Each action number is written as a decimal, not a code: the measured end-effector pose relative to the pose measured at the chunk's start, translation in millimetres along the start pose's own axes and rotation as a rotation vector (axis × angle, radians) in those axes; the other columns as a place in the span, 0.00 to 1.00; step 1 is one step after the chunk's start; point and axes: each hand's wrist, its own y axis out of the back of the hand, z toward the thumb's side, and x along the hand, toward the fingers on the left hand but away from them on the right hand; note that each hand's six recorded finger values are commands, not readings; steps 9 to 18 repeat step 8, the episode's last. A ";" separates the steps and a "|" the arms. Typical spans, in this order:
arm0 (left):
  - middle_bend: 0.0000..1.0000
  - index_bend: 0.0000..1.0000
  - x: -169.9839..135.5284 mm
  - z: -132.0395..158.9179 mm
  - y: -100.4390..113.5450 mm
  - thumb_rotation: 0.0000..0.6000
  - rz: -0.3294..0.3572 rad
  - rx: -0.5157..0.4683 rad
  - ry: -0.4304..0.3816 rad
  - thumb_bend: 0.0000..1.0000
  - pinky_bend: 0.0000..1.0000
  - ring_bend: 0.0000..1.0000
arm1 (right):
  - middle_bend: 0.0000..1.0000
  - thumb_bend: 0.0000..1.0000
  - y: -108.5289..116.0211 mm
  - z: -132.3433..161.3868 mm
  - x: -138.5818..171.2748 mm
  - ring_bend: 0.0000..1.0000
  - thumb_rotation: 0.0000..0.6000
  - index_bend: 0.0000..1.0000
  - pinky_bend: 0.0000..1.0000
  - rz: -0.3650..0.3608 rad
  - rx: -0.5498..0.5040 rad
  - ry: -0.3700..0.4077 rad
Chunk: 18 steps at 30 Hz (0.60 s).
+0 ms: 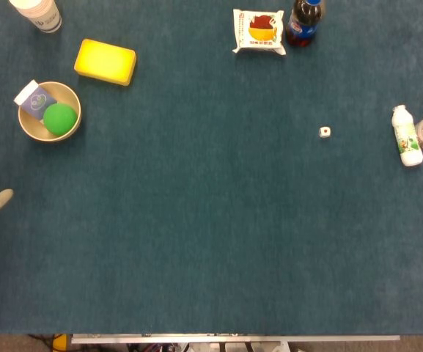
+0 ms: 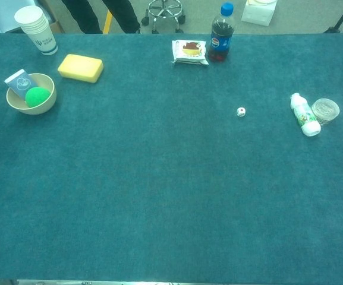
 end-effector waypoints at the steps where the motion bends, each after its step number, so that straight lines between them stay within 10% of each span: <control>1: 0.01 0.15 -0.9 -0.8 0.2 1.00 0.001 -0.002 0.005 0.00 0.04 0.00 | 0.60 1.00 1.4 -2.0 1.8 0.45 1.00 0.44 0.86 -0.007 -0.004 -0.007; 18: 0.01 0.15 -7.1 -3.4 -3.1 1.00 0.006 -0.014 0.026 0.00 0.04 0.00 | 0.60 1.00 -0.7 -14.9 2.7 0.45 1.00 0.45 0.85 0.013 -0.020 -0.039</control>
